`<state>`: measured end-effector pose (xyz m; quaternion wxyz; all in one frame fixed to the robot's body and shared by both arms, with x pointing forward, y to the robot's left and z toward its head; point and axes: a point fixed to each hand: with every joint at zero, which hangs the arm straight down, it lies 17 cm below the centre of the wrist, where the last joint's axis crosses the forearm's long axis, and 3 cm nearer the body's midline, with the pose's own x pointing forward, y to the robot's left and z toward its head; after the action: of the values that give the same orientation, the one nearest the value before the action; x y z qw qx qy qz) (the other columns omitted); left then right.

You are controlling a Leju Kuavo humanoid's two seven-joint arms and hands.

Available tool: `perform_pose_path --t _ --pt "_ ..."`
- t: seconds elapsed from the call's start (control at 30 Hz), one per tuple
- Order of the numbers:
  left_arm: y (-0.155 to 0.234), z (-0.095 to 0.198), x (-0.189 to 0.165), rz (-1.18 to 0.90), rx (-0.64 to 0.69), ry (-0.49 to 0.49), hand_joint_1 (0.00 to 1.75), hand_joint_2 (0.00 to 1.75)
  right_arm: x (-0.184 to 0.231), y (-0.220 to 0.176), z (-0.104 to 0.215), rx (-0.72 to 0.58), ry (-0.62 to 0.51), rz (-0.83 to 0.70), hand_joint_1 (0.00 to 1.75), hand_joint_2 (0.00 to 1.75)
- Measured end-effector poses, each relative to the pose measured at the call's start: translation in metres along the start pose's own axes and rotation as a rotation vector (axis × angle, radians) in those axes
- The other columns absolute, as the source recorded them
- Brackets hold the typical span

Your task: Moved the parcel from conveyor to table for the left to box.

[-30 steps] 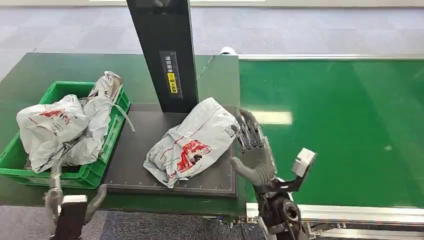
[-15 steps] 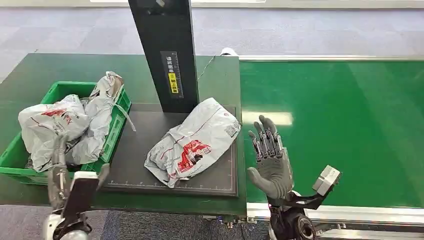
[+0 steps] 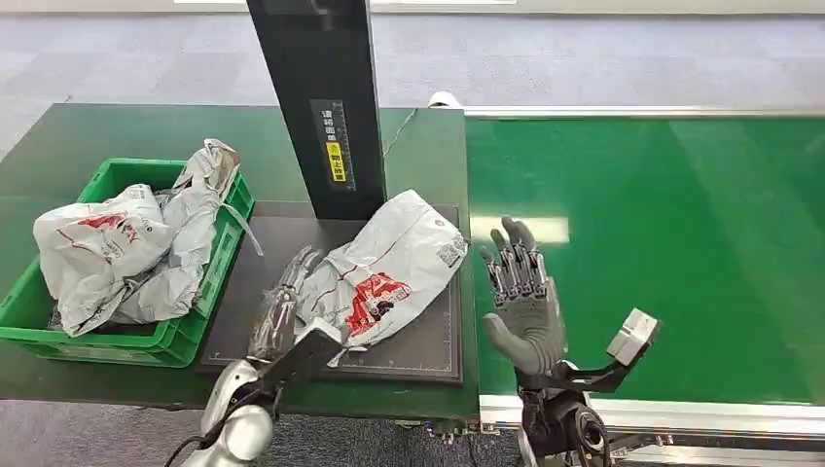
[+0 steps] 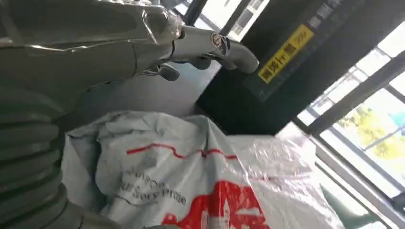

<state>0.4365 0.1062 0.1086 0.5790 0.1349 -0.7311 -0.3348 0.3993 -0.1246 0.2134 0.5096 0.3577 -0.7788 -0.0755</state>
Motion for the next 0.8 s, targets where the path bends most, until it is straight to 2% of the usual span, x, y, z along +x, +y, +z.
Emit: perform_pose_path --t 0.33,0.8 --pt "-0.077 -0.004 0.005 -0.126 -0.241 -0.035 0.00 1.75 -0.004 -0.003 -0.004 0.002 0.007 -0.079 0.00 1.75" --pt "-0.100 -0.002 -0.005 -0.168 -0.317 -0.028 0.00 1.75 -0.011 -0.006 -0.002 -0.003 0.023 -0.087 0.00 1.75"
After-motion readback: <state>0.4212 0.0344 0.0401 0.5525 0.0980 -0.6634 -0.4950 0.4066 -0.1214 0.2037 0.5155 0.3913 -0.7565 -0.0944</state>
